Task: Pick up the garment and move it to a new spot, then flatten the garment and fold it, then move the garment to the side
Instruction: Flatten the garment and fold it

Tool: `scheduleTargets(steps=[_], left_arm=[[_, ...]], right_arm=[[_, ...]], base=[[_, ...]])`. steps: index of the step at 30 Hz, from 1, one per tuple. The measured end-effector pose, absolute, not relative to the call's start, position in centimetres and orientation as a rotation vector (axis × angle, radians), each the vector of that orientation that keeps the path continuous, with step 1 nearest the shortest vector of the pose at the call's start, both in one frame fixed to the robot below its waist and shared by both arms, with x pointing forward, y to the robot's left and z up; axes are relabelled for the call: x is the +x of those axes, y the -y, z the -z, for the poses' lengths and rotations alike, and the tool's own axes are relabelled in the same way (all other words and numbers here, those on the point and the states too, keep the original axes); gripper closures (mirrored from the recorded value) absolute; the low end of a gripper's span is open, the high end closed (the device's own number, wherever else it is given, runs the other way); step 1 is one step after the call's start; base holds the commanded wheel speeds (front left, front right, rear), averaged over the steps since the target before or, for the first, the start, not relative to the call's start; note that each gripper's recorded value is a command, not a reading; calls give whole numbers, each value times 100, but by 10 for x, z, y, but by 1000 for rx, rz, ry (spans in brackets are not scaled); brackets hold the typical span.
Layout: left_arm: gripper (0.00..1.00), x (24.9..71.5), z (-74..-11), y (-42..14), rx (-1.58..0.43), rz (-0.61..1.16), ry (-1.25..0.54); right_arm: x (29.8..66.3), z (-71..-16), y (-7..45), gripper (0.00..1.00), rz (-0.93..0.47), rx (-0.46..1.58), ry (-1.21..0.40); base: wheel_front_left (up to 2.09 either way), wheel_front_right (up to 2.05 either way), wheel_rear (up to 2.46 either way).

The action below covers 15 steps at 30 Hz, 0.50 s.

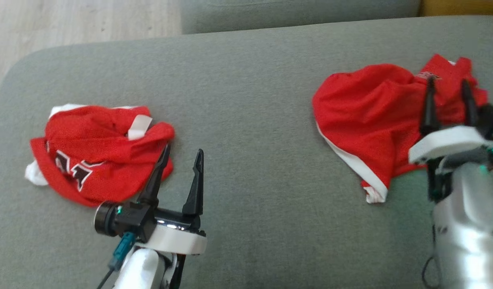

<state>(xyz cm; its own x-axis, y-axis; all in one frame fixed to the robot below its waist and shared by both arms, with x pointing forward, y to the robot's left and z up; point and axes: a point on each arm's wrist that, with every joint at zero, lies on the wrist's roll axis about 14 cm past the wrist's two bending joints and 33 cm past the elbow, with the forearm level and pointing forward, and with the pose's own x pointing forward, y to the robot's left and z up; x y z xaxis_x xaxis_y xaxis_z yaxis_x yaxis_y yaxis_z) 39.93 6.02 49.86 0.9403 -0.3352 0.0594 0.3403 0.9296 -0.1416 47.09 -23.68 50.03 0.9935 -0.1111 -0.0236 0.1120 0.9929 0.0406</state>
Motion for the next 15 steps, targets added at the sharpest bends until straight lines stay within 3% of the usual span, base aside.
scheduleTargets(steps=[4,10,15], left_arm=[[0,400,-502,-52,-154,371,42],[0,399,-501,-43,-159,396,39],[0,398,-499,-44,-159,392,31]], right_arm=[[445,-496,220,0,57,87,4],[380,-447,196,0,8,150,-114],[384,-453,180,0,-53,97,-99]], base=[[0,0,0],[0,0,0],[0,0,0]])
